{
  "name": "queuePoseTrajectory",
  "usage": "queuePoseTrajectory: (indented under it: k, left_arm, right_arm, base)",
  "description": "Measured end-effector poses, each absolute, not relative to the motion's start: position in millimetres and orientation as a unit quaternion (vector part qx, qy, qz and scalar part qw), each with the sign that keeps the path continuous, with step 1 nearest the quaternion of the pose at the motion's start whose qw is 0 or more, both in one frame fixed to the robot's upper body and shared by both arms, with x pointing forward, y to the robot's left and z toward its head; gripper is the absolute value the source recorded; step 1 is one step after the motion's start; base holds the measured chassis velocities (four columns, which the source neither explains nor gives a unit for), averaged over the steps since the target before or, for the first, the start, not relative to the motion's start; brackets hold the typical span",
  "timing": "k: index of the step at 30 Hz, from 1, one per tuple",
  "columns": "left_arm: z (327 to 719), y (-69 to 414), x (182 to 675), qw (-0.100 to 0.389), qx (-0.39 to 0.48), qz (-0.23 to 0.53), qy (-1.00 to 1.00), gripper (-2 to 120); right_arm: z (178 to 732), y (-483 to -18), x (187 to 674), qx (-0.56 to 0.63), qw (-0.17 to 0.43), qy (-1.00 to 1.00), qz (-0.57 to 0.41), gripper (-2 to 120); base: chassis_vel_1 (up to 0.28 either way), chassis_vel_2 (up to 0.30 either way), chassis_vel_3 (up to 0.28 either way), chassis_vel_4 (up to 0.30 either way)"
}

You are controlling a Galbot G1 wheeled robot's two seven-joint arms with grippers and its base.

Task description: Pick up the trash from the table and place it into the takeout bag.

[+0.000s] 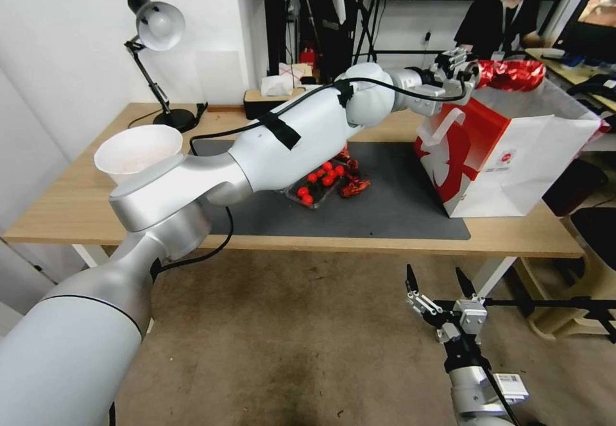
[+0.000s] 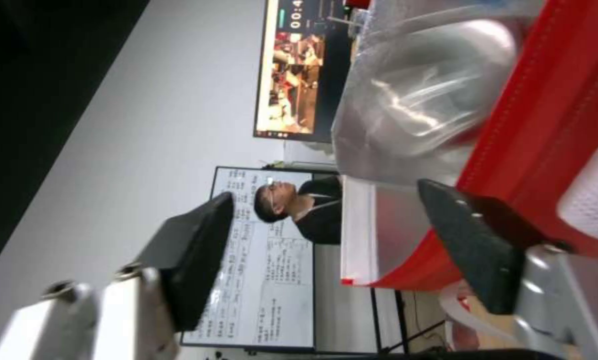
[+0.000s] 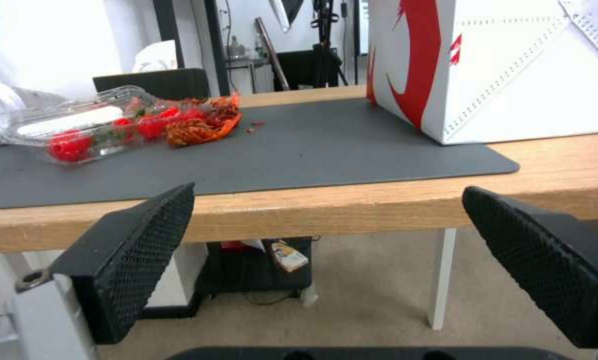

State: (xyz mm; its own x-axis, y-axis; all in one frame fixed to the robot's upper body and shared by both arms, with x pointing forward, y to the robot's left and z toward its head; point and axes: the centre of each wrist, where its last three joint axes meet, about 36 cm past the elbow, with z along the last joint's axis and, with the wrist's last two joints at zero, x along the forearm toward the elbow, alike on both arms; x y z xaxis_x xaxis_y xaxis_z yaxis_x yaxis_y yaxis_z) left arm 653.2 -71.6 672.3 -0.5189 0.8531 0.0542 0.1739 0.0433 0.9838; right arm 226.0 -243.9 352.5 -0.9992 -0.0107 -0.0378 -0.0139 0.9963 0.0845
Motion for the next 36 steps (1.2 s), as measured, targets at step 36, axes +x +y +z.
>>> queuePoseTrajectory:
  k: [36]
  left_arm:
    - [562.0, 144.4, 545.5, -0.003, 0.215, 0.079, 0.973, 100]
  right_arm:
    - [354.9, -240.7, 231.9, -0.02, 0.016, 0.999, 0.042, 100]
  base:
    - [0.0, 0.0, 0.0, 0.0]
